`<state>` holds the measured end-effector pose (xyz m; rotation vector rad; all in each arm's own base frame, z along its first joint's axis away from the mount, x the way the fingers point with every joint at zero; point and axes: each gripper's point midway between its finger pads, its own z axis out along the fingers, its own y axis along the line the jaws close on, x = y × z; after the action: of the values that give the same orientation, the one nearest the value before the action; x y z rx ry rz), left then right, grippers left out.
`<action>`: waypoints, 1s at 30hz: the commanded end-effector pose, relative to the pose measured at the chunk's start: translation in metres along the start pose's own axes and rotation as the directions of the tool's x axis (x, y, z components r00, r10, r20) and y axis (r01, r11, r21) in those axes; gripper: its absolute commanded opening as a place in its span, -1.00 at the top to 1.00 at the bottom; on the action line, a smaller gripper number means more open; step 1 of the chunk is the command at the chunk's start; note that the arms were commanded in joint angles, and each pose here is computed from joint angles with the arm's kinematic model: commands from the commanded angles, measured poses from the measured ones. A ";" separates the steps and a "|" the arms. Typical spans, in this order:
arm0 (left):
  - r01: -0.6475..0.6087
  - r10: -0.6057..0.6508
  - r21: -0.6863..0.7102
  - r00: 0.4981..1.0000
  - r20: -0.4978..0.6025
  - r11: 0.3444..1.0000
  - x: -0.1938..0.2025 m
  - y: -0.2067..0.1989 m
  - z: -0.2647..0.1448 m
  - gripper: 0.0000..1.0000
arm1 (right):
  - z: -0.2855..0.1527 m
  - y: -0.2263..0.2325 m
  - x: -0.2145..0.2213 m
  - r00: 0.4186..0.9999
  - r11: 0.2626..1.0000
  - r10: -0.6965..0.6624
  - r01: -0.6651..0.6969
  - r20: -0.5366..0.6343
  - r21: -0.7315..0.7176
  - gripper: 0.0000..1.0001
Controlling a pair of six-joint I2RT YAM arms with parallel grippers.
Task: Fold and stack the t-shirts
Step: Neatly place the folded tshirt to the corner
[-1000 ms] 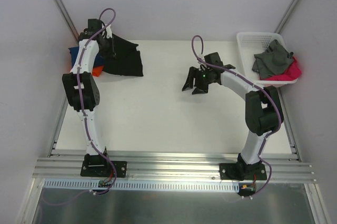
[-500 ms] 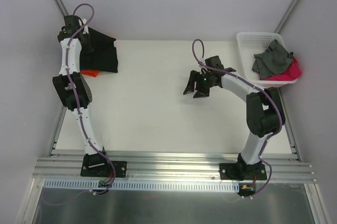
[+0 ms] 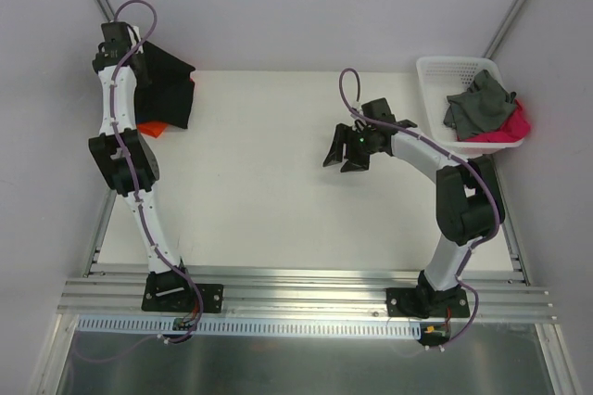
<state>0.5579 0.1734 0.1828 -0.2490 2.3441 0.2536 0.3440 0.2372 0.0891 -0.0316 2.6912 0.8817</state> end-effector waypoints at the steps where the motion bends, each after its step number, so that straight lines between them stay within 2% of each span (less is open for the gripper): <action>1: 0.014 -0.003 -0.083 0.992 0.129 0.996 -0.040 0.023 -0.016 1.00 | -0.013 0.015 -0.007 0.998 0.998 -0.050 0.051 0.049 -0.026 -0.34; 13: 0.076 -0.050 -0.254 0.993 0.106 0.964 -0.027 0.067 -0.008 0.99 | -0.011 0.015 -0.004 0.998 0.998 -0.055 0.056 0.043 -0.018 -0.34; 15: 0.086 -0.060 -0.269 0.993 0.105 0.959 -0.025 0.069 -0.006 0.95 | -0.009 0.016 -0.003 0.997 0.998 -0.058 0.059 0.041 -0.018 -0.34; 16: 0.088 -0.061 -0.278 0.993 0.106 0.957 -0.025 0.067 -0.006 0.85 | -0.009 0.016 -0.003 0.997 0.998 -0.058 0.059 0.041 -0.017 -0.34; 18: 0.083 -0.059 -0.283 0.994 0.092 0.956 -0.021 0.065 -0.003 0.85 | -0.009 0.019 -0.002 0.997 0.998 -0.064 0.065 0.040 -0.021 -0.33; 19: 0.077 -0.054 -0.278 0.994 0.090 0.957 -0.020 0.059 -0.002 0.65 | -0.010 0.020 -0.002 0.997 0.997 -0.066 0.067 0.041 -0.025 -0.33; 21: 0.059 -0.038 -0.285 0.996 0.079 0.957 -0.018 0.053 -0.002 -0.42 | -0.010 0.020 -0.002 0.997 0.997 -0.068 0.069 0.043 -0.025 -0.33; 22: 0.050 -0.029 -0.273 0.996 0.080 0.961 -0.019 0.043 -0.002 -0.89 | -0.010 0.020 -0.001 0.997 0.997 -0.068 0.069 0.040 -0.025 -0.33; 23: 0.045 -0.024 -0.261 0.996 0.082 0.964 -0.020 0.038 -0.003 -0.98 | -0.010 0.019 0.000 0.997 0.997 -0.068 0.069 0.039 -0.025 -0.32; 26: 0.020 0.001 -0.231 0.996 0.091 0.973 -0.025 0.018 -0.006 -0.99 | -0.010 0.019 0.001 0.997 0.997 -0.067 0.068 0.042 -0.029 -0.33; 30: 0.053 -0.004 -0.294 0.986 0.164 0.954 -0.048 0.013 -0.033 -0.98 | -0.012 0.020 0.000 0.996 0.997 -0.070 0.071 0.051 -0.033 -0.33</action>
<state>0.5668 0.1885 0.1856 -0.3538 2.2728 0.5242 0.3358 0.2444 0.0858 -0.0642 2.6975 0.8840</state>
